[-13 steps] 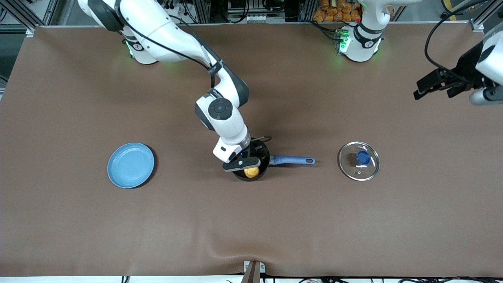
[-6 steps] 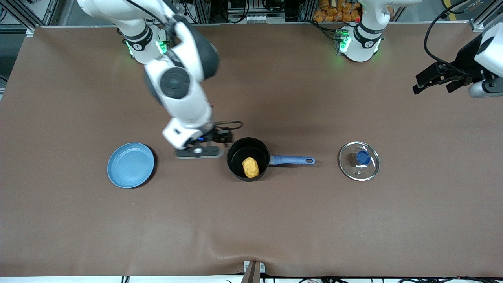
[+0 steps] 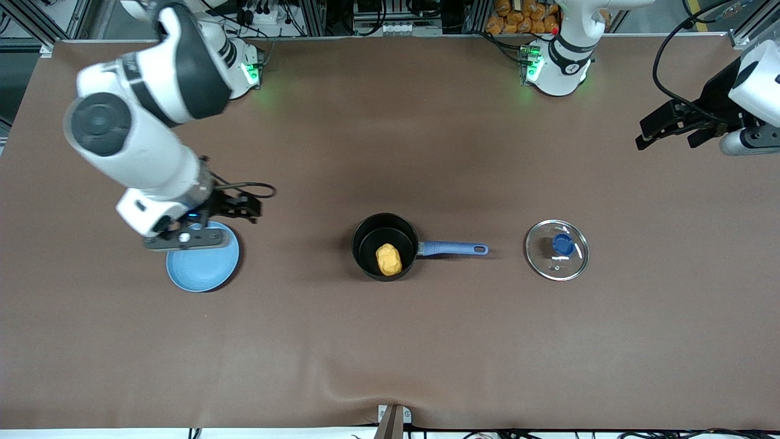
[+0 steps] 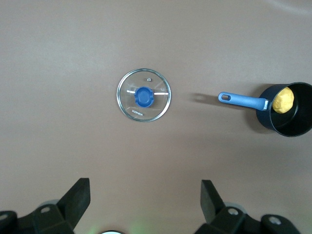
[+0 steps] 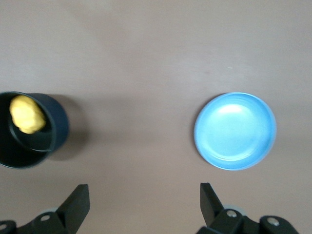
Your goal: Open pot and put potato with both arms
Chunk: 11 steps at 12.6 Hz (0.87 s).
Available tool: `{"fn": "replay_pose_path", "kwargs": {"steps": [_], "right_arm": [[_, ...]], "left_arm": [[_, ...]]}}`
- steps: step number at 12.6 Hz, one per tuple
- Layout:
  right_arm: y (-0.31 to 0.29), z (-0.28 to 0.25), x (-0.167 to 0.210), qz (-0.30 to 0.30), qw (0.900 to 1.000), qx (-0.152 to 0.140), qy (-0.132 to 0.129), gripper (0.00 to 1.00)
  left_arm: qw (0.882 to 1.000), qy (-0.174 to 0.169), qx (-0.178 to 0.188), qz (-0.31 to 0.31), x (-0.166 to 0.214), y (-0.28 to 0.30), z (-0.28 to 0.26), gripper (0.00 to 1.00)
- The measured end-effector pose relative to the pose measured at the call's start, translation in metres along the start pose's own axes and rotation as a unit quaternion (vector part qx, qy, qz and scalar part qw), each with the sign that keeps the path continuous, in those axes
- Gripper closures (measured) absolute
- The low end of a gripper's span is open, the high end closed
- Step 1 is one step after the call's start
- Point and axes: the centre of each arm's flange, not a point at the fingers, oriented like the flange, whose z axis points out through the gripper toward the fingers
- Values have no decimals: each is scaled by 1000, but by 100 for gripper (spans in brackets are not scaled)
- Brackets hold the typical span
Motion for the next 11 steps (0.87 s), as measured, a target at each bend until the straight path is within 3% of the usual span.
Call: {"fn": "replay_pose_path", "kwargs": {"steps": [4,11], "right_arm": [[82,-25,-23,4,1000,-2,-22,0],[185,-55,-44,28,999,14,-21,0]], "left_arm": [[1000,6,-1,-1,0,-2,-5,0],[1000,7,9,-8,1,-10,-9,0]]}}
